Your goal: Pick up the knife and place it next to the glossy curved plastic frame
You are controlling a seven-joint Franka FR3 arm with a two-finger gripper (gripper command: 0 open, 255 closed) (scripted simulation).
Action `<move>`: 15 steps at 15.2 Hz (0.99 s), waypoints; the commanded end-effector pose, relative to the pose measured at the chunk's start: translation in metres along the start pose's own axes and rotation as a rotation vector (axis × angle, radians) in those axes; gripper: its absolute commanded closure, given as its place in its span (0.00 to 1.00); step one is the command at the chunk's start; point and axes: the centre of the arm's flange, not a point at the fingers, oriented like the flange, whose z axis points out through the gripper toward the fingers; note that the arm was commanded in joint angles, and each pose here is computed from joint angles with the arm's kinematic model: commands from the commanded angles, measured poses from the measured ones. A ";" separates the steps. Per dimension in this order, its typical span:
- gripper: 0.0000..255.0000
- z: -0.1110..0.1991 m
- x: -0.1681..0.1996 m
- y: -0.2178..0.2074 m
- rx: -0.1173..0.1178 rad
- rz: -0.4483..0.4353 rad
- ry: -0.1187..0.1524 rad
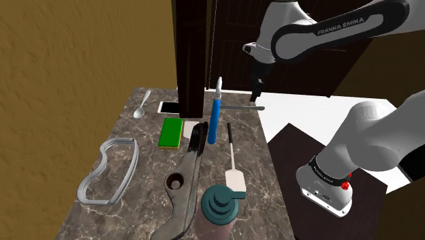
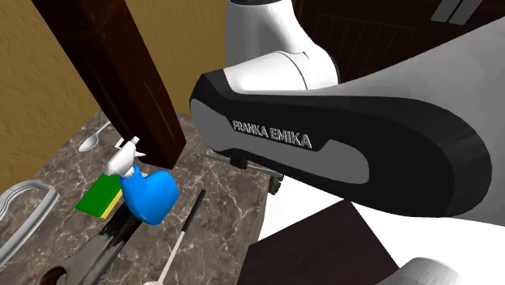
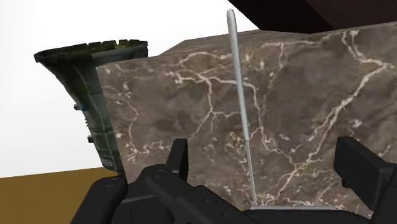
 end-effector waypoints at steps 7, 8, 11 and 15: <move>0.00 0.061 0.016 -0.002 -0.002 -0.143 -0.002; 0.00 0.066 0.016 -0.002 -0.002 -0.143 -0.002; 0.00 0.075 0.016 -0.002 -0.002 -0.143 -0.002; 0.00 0.075 0.016 -0.002 -0.002 -0.143 -0.002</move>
